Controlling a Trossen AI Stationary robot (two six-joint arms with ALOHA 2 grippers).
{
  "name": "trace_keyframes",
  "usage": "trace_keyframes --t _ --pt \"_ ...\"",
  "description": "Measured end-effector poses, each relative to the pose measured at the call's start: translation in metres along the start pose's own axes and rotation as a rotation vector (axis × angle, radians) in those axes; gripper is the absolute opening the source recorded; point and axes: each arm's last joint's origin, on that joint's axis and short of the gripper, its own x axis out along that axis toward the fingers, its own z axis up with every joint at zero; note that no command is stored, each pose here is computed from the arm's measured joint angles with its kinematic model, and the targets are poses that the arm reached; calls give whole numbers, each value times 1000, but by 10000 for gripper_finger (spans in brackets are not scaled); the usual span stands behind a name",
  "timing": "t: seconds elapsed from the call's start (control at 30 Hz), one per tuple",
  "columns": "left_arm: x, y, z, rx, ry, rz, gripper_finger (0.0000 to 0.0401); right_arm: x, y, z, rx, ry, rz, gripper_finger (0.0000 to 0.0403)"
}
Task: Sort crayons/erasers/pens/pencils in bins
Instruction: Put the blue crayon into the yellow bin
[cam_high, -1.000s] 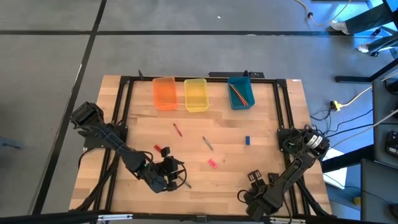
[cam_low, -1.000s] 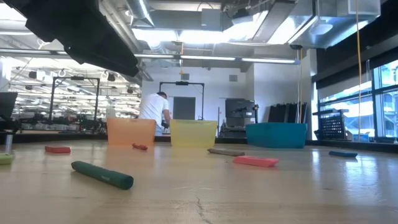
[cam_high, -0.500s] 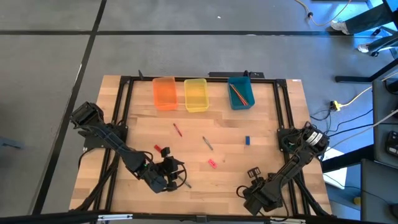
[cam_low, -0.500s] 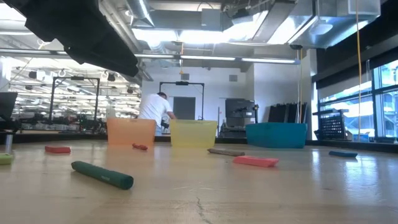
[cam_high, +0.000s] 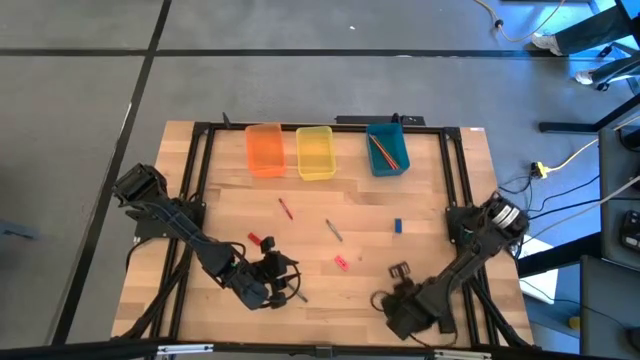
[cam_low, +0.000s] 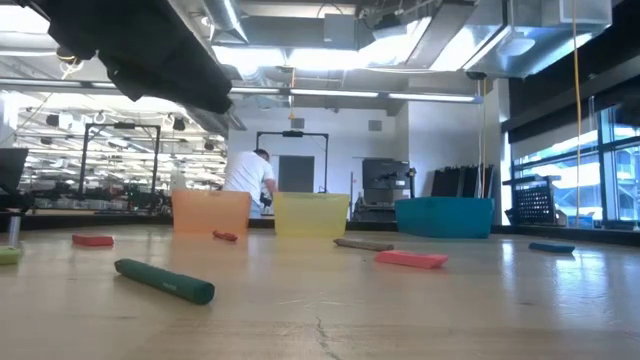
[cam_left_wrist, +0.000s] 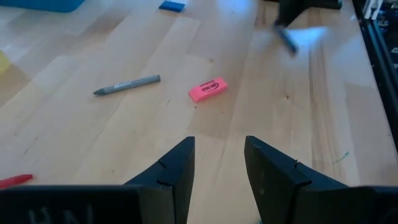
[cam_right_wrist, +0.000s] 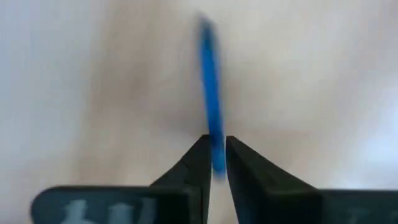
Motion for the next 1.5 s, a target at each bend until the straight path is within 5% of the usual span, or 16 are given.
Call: trace_keyframes --t 0.3,0.57,0.73,0.9,1.03,1.2,1.5 --pt "1 -1 3 -18 -26 -6 133 -52 -48 18 92 -357 -120 5" --pt "-1 -2 2 5 -28 -7 133 -58 -94 44 125 -496 -110 50" --pt "-1 -2 2 7 -28 -3 133 -40 -121 61 155 -482 22 88" --pt "-1 -2 2 5 -29 -3 133 -22 -146 65 478 -421 31 115" --pt "-1 -2 2 -12 -28 -5 133 -10 -145 67 576 -362 104 118" --pt "-3 -4 0 -12 -27 -11 133 2 -121 68 518 -314 110 116" --pt "-6 -6 -1 -30 -43 -1 133 33 -102 71 533 -256 2 116"
